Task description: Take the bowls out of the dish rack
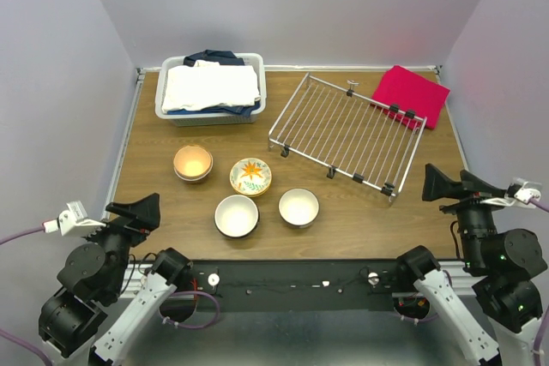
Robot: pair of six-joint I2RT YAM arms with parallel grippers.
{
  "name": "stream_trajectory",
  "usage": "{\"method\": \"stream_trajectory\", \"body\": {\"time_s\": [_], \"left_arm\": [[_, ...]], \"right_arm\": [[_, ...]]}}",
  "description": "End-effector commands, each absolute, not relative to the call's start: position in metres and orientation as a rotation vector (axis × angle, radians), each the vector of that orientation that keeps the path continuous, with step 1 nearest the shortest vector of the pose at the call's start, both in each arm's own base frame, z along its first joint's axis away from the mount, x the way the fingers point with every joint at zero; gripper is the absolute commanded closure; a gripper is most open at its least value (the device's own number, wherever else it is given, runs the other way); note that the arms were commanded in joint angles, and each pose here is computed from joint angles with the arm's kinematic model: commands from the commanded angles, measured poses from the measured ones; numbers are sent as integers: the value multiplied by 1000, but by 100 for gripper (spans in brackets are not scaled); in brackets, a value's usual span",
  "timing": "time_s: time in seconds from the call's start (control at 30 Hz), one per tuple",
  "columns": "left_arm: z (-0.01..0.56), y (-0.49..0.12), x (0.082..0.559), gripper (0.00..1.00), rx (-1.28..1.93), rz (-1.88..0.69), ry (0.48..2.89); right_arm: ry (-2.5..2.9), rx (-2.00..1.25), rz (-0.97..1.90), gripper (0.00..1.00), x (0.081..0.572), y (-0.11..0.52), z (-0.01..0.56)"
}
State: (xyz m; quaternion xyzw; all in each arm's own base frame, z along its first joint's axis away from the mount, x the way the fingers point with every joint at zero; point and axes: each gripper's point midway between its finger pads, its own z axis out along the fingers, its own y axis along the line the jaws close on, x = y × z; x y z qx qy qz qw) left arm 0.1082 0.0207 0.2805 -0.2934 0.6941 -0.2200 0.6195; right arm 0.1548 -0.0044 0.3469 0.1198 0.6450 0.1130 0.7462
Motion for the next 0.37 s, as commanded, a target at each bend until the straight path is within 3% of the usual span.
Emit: {"method": "stream_trajectory", "body": {"time_s": [0.0,0.33], "left_arm": [[275,33,92,1,-733,-584,1494],[266,29,98,1,-746,-581,1520]], "right_arm": [[1430,234,282,0,155,3,335],[1446,217,314,0,157,11,332]]}}
